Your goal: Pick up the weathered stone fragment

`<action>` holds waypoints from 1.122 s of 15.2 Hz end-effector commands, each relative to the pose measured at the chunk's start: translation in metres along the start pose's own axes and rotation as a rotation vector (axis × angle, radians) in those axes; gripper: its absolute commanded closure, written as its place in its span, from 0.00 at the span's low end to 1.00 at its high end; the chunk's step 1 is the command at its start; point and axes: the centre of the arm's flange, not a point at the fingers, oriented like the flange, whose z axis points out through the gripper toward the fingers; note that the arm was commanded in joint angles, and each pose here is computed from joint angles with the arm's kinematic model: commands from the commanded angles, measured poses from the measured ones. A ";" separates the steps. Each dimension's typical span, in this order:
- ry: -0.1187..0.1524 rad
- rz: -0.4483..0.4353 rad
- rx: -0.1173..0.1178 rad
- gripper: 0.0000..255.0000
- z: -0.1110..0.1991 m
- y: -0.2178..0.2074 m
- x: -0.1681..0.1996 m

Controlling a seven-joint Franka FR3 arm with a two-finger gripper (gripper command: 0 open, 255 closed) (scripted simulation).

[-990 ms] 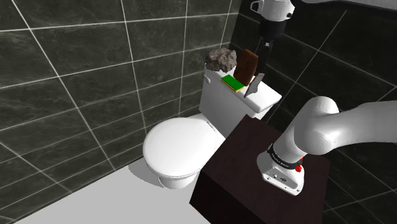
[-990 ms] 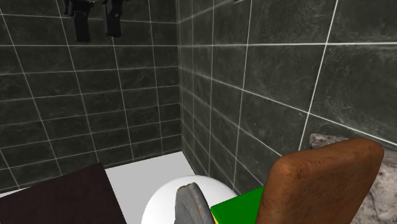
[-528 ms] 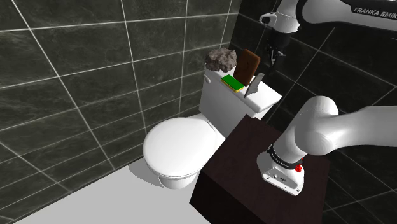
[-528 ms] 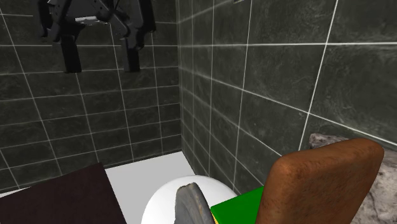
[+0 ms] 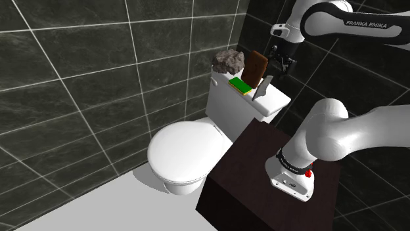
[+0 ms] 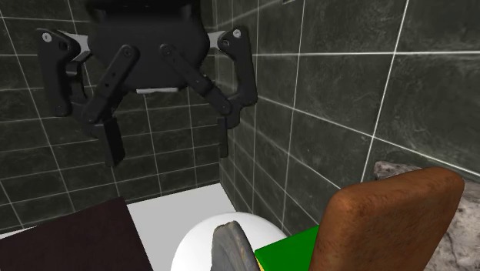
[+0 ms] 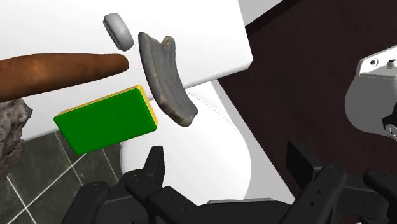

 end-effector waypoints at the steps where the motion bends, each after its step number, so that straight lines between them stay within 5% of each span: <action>1: 0.016 -0.101 -0.004 0.00 0.014 0.018 -0.015; 5: 0.048 -0.279 -0.009 0.00 0.043 0.056 -0.038; 14: 0.048 -0.279 -0.009 0.00 0.083 0.055 -0.037; 15: 0.048 -0.279 -0.009 1.00 0.083 0.055 -0.037; 17: 0.048 -0.279 -0.009 1.00 0.083 0.055 -0.037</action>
